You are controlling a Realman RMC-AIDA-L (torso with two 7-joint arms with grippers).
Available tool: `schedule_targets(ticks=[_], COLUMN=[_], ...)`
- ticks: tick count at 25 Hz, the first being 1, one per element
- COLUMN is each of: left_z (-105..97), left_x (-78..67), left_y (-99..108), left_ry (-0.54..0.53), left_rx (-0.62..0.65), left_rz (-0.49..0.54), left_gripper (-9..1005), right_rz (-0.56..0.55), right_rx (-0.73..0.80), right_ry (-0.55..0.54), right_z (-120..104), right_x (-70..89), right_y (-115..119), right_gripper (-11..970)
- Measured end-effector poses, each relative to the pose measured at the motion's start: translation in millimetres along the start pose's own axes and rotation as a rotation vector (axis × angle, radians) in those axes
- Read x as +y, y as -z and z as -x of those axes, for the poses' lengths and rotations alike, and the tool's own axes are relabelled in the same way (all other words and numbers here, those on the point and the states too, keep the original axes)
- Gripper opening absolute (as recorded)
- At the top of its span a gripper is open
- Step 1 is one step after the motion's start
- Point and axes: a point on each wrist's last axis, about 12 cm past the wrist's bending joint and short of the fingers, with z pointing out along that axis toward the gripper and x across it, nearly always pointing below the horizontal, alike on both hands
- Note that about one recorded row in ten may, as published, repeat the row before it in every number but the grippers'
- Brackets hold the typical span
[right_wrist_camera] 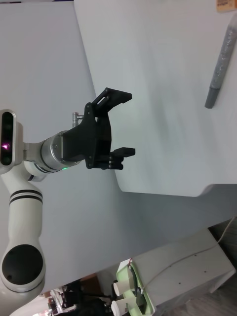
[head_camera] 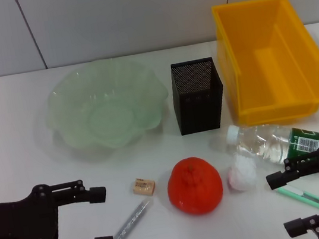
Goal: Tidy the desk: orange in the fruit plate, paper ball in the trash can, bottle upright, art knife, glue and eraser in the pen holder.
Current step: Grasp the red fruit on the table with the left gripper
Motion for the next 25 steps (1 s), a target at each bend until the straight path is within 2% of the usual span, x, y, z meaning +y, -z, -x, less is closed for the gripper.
schedule_targets(ticks=[11, 25], left_z=[1.5, 7.2], left_x=[1.2, 2.3], left_y=[0.6, 6.1], left_ry=[-0.002, 0.002], left_rx=[0.002, 0.016], left_rz=[0.003, 0.025], left_gripper=[850, 838], right_rz=[-0.019, -0.047], right_rx=[-0.015, -0.058], right_ry=[-0.004, -0.039], right_z=[2.1, 1.6], right_x=[-8.6, -7.8], right_y=[-8.5, -3.4], right_gripper=[775, 776])
